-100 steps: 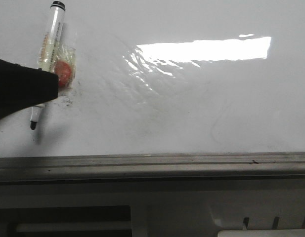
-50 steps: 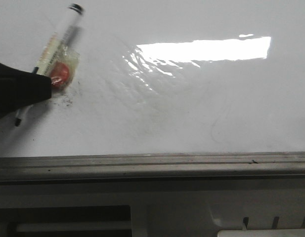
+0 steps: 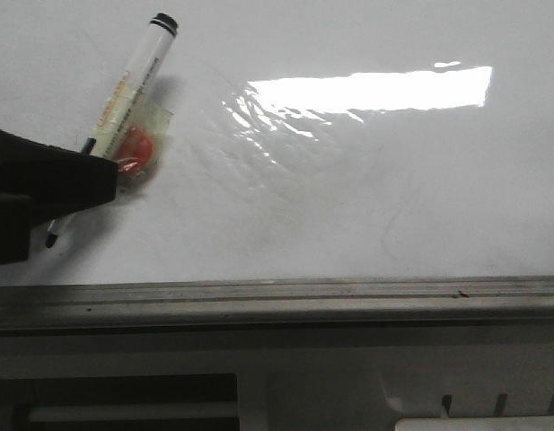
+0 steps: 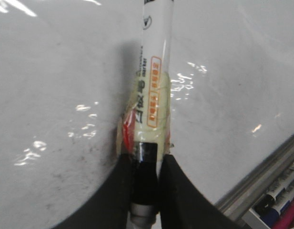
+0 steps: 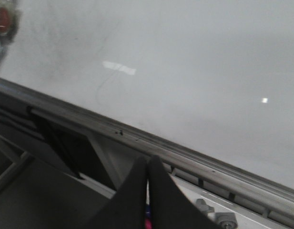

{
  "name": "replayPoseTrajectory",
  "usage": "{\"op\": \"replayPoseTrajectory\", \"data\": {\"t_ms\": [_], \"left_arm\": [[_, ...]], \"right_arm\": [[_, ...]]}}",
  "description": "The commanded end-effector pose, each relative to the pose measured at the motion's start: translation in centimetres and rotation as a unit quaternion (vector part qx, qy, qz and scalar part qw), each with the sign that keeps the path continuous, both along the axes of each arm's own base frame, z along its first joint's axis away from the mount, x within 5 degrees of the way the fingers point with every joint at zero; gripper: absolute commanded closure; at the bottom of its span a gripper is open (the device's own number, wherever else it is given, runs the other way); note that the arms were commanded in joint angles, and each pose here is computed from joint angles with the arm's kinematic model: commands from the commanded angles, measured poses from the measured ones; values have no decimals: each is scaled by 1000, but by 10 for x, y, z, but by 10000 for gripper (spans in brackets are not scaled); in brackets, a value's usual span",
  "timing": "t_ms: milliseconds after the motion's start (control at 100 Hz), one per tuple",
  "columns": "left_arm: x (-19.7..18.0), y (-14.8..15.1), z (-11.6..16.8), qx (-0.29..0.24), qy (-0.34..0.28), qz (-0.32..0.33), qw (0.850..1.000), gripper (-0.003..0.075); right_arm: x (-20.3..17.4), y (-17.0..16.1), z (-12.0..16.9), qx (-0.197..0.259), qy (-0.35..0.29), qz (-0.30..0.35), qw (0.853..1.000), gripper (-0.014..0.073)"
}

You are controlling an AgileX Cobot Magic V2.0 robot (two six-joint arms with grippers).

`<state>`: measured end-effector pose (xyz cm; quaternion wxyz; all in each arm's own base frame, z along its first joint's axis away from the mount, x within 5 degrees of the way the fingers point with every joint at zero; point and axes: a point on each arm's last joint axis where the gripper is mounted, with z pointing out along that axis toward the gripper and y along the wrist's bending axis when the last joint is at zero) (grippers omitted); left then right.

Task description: Write number 8 on whiteboard

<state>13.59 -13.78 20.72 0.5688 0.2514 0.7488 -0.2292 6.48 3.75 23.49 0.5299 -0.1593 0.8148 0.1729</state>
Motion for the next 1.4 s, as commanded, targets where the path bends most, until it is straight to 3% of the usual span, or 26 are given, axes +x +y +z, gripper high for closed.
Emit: {"op": "replayPoseTrajectory", "data": {"t_ms": [0, 230, 430, 500, 710, 840, 990, 1120, 1390], "left_arm": [[3, -11, 21, -14, -52, -30, 998, 741], [4, -33, 42, 80, -114, -132, 981, 741], [7, -39, 55, 91, -136, -144, 976, 741], [6, -40, 55, 100, -148, -154, 972, 741], [3, -42, 56, 125, -184, -183, 958, 741], [0, -44, 58, 132, -220, -205, 945, 741], [-1, -46, 62, 117, -235, -207, 942, 741], [-3, -47, 61, 127, -254, -224, 932, 741], [-7, -45, 55, 123, -257, -233, 930, 741]], "right_arm": [[6, 4, 17, -10, -35, 19, 999, 658], [20, 15, 30, -33, -2, 45, 998, 634], [34, 24, 63, -68, -24, 77, 994, 375], [37, 30, 77, -83, -36, 104, 990, 321], [47, 53, 102, -71, -40, 164, 983, 323], [55, 69, 106, -70, -35, 189, 979, 323], [62, 87, 105, -65, -41, 213, 974, 323], [70, 95, 107, -52, -65, 201, 976, 323], [77, 100, 105, -34, -63, 188, 980, 324]]}}
